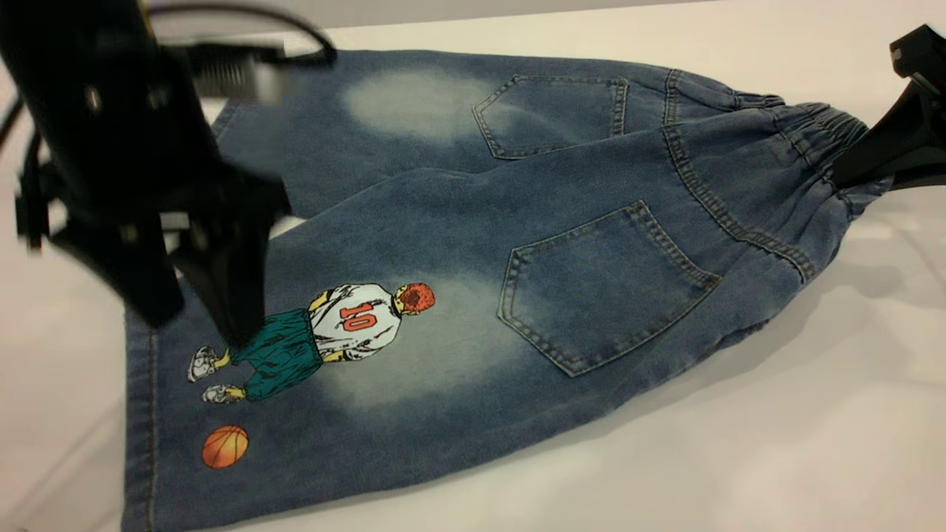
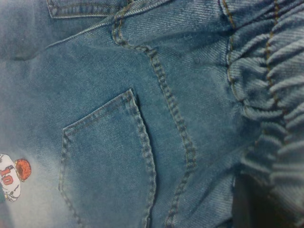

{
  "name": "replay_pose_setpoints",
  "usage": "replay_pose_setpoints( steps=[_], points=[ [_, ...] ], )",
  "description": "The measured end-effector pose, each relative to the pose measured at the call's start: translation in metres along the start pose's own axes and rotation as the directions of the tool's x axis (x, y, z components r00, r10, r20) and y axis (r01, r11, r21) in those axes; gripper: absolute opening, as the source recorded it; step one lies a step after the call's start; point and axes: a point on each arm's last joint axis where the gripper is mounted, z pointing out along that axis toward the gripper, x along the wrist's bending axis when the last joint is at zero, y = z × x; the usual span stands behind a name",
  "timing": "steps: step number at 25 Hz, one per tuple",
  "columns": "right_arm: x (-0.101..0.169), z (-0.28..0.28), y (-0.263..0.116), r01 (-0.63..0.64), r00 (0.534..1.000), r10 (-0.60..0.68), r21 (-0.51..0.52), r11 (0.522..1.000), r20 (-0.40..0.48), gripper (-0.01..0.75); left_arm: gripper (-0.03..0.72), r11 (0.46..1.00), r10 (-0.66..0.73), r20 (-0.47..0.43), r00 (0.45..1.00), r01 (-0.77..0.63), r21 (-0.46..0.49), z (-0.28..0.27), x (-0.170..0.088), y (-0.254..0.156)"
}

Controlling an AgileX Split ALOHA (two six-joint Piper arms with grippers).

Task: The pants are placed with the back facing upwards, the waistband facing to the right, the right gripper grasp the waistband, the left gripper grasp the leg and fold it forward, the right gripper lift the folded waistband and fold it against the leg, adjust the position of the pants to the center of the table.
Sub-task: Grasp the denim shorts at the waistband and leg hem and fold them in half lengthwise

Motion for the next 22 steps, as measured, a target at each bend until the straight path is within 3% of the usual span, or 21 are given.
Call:
replay_pose_setpoints(
  steps=[10,22],
  points=[
    [0.0,0.0,0.0,-0.001,1.0,0.001,-0.001,1.0,0.001,0.032,0.499,0.994,-0.108,0.016,0.994,0.108,-0.005,0.049,0.01,-0.043],
    [0.0,0.0,0.0,0.002,1.0,-0.002,-0.001,1.0,0.001,0.032,0.498,0.997,-0.08,-0.008,0.997,0.08,-0.016,0.061,0.015,-0.058]
  ],
)
